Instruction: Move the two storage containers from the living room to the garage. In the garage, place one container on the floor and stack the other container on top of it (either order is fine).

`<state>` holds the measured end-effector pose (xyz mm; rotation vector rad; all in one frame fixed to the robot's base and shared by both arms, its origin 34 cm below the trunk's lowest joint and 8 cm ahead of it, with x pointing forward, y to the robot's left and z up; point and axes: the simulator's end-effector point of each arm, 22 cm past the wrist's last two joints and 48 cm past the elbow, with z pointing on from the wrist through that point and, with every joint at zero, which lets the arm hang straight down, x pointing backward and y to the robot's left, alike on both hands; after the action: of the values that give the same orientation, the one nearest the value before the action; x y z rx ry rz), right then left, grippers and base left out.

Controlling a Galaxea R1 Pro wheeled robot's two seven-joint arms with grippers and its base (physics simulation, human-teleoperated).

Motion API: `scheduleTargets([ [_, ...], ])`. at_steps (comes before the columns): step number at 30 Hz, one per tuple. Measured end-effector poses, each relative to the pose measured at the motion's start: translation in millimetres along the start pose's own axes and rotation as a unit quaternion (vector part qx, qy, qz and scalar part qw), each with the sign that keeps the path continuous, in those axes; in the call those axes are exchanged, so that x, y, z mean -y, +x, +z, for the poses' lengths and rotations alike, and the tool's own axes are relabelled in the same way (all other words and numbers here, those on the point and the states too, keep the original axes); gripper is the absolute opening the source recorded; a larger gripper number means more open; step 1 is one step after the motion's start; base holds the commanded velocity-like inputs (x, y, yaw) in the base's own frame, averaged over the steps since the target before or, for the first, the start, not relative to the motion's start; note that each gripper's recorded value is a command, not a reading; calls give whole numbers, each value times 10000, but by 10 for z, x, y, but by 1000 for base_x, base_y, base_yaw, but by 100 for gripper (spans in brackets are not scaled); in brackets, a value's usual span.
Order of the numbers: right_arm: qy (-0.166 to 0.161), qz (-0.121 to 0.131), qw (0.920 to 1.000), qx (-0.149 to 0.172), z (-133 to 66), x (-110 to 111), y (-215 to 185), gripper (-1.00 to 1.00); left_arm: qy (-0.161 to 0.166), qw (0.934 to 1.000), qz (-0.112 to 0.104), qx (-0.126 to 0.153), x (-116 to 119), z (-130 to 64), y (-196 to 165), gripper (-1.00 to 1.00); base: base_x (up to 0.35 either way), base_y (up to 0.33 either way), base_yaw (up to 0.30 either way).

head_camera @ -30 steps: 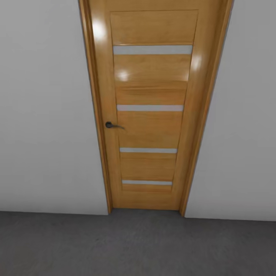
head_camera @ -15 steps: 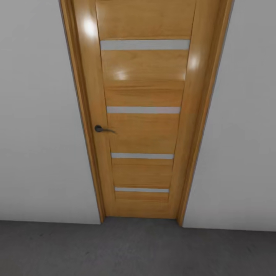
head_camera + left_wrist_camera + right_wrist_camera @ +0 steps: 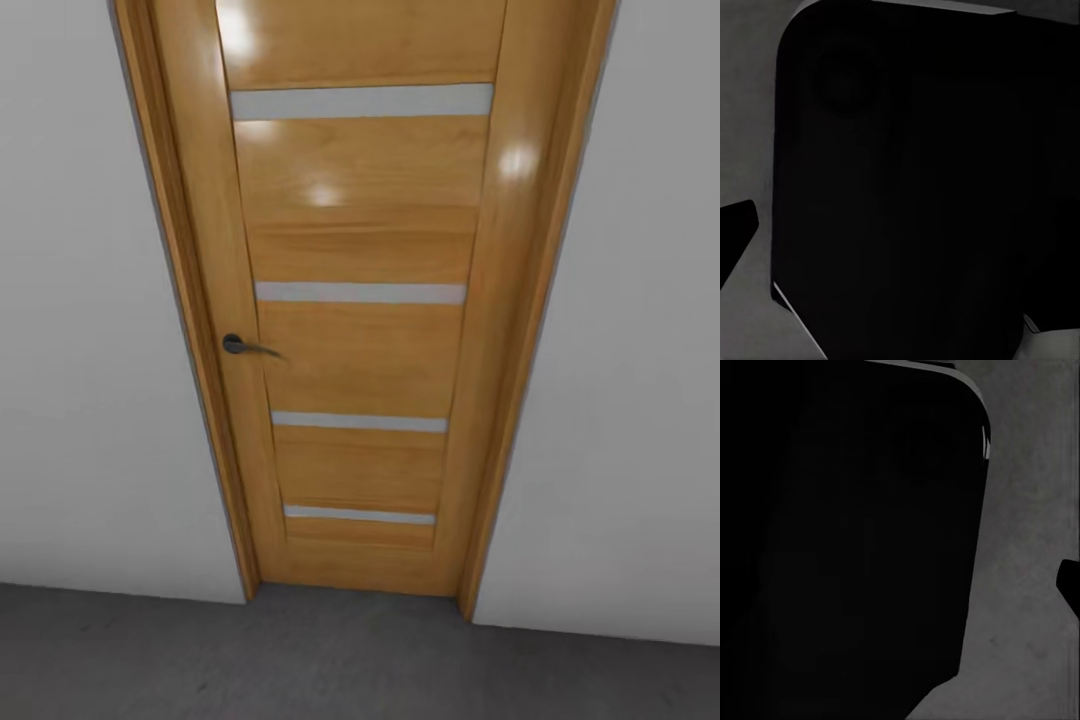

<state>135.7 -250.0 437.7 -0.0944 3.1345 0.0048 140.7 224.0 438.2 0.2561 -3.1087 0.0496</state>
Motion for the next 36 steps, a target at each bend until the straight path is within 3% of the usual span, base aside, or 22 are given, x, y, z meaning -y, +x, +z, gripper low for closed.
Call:
scheduleTargets([
  [8,11,2,10000,-4,1,18,1,100,-6,10000,0,12,-10,0,-12,100,104,-70,214],
  [26,3,-9,10000,-7,1,6,2,100,8,10000,0,17,0,1,-14,100,8,-1,10],
  [36,11,-6,10000,0,0,17,2,100,15,10000,9,18,7,0,-11,100,276,0,0],
])
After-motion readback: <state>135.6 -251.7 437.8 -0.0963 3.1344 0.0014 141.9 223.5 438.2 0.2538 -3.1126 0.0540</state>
